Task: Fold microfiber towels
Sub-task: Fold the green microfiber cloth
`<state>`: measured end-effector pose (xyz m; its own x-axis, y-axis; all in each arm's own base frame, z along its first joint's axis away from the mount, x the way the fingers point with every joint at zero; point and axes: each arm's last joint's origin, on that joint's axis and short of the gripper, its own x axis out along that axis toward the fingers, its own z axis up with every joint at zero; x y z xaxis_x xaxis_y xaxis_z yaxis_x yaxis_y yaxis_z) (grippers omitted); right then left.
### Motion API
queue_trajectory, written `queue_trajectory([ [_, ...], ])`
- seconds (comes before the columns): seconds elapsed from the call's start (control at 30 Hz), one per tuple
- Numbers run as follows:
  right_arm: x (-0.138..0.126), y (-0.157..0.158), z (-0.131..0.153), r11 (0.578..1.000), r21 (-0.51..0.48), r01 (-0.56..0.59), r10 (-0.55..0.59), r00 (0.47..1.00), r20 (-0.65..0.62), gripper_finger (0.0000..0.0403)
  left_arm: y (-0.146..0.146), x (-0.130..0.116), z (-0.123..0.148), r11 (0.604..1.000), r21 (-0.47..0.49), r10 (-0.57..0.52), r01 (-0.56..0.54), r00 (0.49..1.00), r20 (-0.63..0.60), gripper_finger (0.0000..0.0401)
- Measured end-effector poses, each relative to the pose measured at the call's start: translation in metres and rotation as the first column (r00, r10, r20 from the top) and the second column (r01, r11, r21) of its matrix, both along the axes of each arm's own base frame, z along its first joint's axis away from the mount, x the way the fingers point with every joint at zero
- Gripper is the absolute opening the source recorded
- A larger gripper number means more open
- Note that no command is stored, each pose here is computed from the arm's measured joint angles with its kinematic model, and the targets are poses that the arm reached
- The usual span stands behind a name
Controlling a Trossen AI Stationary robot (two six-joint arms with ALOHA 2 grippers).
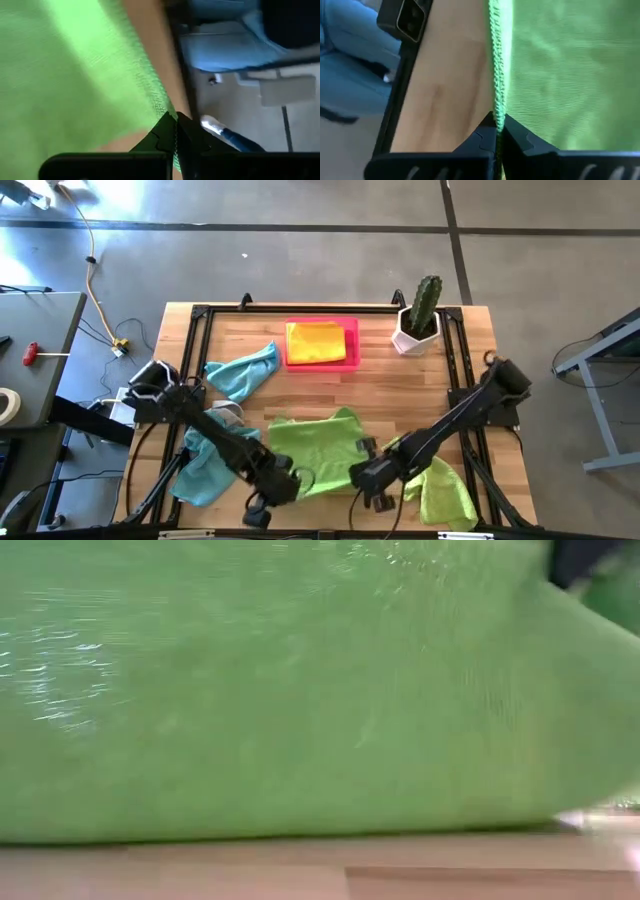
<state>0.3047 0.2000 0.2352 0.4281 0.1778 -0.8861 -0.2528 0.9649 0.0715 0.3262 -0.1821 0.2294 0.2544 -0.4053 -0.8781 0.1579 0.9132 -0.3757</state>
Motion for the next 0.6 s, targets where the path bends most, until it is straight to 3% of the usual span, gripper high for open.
queue_trajectory([
  [0.17, -0.006, -0.044, 0.055, 0.982, -0.176, 0.071, -0.067, 0.997, 0.026, 0.0, 0.05, -0.013, 0.035, 0.987, 0.109, 0.116, -0.116, 0.993, 0.008, 0.0],
  [0.3, -0.006, -0.078, 0.089, 0.96, -0.26, 0.1, -0.084, 0.994, 0.075, 0.0, 0.093, -0.035, 0.078, 0.956, 0.192, 0.198, -0.221, 0.971, 0.133, 0.0],
  [0.43, -0.004, -0.113, 0.112, 0.934, -0.325, 0.149, -0.119, 0.987, 0.111, 0.0, 0.132, -0.06, 0.118, 0.894, 0.27, 0.271, -0.358, 0.911, 0.311, 0.0],
  [0.6, 0.003, -0.153, 0.127, 0.875, -0.427, 0.227, -0.178, 0.972, 0.151, 0.0, 0.169, -0.078, 0.155, 0.784, 0.375, 0.285, -0.494, 0.824, 0.489, 0.0],
])
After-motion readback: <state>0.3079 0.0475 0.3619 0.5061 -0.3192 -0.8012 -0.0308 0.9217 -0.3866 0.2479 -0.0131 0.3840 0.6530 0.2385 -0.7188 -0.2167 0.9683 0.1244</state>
